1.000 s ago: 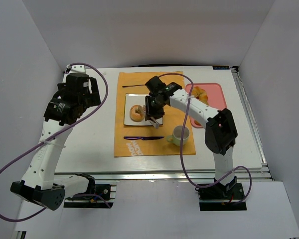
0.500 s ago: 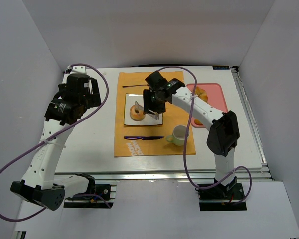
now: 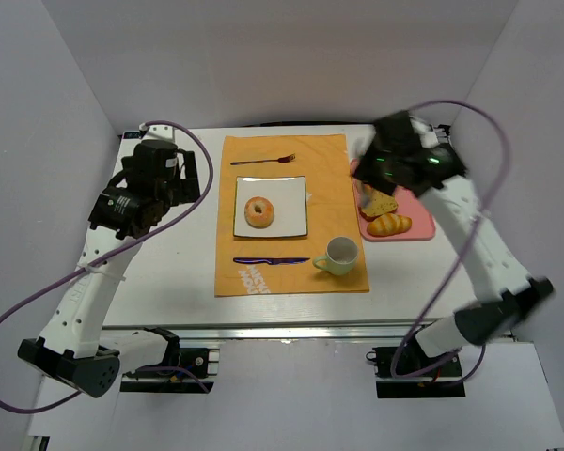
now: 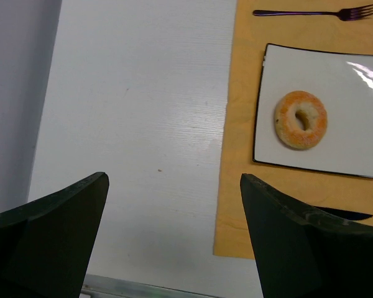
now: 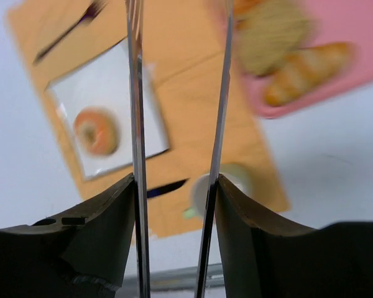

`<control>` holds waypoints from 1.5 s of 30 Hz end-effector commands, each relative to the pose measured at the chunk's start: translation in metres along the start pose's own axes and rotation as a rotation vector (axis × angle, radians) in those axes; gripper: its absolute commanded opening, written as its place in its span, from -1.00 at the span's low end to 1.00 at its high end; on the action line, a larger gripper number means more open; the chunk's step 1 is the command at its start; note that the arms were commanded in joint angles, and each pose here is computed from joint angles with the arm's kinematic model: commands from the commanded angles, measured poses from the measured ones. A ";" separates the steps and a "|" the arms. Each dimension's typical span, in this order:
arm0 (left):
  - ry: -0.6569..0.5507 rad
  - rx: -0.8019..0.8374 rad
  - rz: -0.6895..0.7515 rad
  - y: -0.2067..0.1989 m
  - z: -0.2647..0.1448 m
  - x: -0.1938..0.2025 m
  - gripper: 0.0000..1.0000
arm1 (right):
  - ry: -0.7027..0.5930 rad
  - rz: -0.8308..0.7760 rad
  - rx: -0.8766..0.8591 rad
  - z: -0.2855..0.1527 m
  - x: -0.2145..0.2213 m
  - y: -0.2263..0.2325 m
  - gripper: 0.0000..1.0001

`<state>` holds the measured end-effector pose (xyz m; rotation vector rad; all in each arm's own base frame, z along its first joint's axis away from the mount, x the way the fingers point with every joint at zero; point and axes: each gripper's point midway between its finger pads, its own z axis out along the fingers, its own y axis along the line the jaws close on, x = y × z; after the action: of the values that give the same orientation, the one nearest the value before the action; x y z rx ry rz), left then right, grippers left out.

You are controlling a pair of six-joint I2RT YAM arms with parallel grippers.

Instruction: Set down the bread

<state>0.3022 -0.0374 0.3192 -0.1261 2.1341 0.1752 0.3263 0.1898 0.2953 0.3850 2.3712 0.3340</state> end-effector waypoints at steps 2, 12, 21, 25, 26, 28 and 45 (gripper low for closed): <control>-0.059 0.104 -0.004 -0.027 -0.012 -0.016 0.96 | -0.117 0.228 0.270 -0.041 -0.009 -0.130 0.12; -0.061 0.211 0.080 -0.069 -0.023 -0.011 0.96 | -0.020 0.394 0.499 -0.006 0.105 -0.259 0.15; -0.067 0.208 0.105 -0.065 -0.031 -0.006 0.96 | 0.111 0.377 0.569 0.055 0.158 -0.294 0.21; -0.063 0.185 0.117 -0.058 -0.031 -0.002 0.96 | 0.161 0.349 0.588 0.070 0.167 -0.300 0.27; -0.063 0.184 0.117 -0.058 -0.031 -0.002 0.96 | 0.179 0.343 0.601 0.073 0.171 -0.302 0.29; -0.062 0.180 0.120 -0.057 -0.031 -0.001 0.96 | 0.170 0.331 0.591 0.078 0.167 -0.302 0.35; -0.102 0.153 0.064 -0.070 -0.021 -0.029 0.96 | -0.124 0.323 0.229 -0.120 0.062 -0.207 0.79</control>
<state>0.3040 -0.1060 0.3306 0.0958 2.1052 0.0854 0.2097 -0.0056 0.2604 0.9294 2.1564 0.1202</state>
